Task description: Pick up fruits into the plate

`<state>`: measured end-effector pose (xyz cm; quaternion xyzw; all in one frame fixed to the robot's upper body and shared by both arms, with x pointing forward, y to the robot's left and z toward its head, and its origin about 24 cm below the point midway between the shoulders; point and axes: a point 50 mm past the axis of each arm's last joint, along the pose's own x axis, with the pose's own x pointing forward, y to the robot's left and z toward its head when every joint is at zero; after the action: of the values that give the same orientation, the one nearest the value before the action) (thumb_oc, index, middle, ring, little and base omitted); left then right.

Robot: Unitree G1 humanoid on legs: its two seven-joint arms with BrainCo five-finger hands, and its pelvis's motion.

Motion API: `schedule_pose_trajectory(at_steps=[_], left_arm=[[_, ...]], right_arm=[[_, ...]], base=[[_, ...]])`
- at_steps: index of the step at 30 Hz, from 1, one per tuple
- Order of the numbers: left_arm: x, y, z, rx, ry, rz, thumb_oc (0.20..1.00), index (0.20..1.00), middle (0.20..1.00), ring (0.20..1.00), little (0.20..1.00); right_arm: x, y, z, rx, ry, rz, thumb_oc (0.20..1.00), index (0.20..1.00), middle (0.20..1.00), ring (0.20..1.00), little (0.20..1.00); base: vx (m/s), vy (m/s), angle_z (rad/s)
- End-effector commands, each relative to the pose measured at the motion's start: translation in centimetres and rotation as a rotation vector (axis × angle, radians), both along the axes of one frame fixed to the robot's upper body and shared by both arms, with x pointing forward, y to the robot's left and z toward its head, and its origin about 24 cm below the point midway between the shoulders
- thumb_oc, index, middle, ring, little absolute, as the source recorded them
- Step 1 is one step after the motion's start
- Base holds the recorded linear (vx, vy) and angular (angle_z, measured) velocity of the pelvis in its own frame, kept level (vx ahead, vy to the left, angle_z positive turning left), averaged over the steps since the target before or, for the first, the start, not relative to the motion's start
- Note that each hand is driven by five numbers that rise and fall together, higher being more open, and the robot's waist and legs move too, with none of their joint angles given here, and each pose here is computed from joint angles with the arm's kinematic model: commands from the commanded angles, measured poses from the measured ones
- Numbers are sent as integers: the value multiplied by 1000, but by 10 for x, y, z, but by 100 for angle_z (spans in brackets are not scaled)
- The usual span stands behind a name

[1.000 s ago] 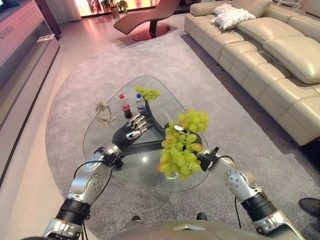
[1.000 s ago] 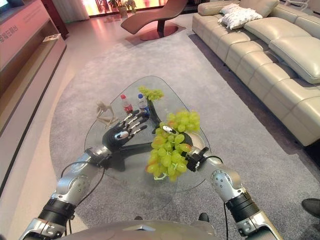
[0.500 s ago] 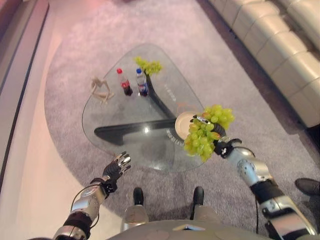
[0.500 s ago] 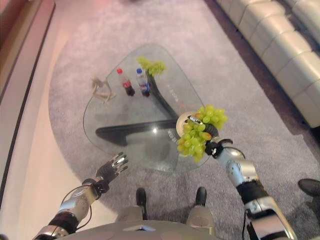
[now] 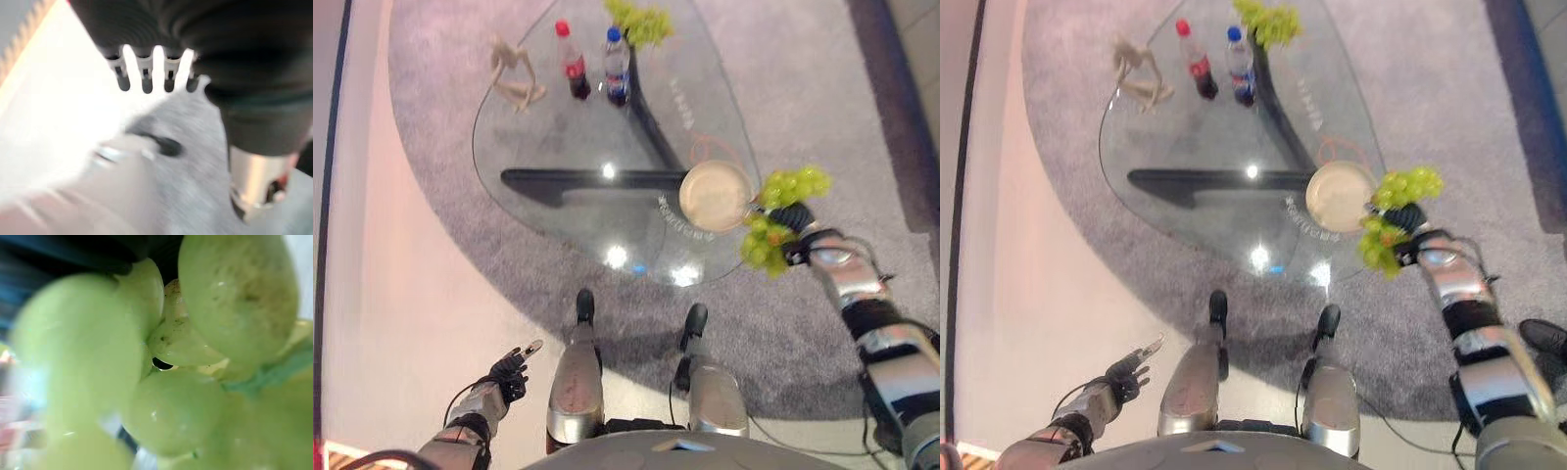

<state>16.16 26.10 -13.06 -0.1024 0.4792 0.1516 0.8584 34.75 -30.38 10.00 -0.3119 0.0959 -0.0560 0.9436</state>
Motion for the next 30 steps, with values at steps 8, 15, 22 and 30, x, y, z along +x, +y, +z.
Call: schedule_pose_trajectory(at_steps=[8,15,22,30], left_arm=[[23,3,14,130,-61,-186,1000,1000,1000,1000,1000],[27,-2,17,161,-94,-257,1000,1000,1000,1000,1000],[21,-13,15,171,-103,-311,1000,1000,1000,1000,1000],[16,-21,14,173,-127,-366,1000,1000,1000,1000,1000]], right_arm=[[18,-30,80,-455,-149,-228,200,200,200,200,200],[22,-31,125,-646,-268,-349,200,200,200,200,200],[16,-42,156,-767,-344,-539,200,200,200,200,200],[5,-61,180,-815,-380,-716,200,200,200,200,200]], base=[[-14,-19,10],[2,-26,9],[31,-7,7],[19,8,2]])
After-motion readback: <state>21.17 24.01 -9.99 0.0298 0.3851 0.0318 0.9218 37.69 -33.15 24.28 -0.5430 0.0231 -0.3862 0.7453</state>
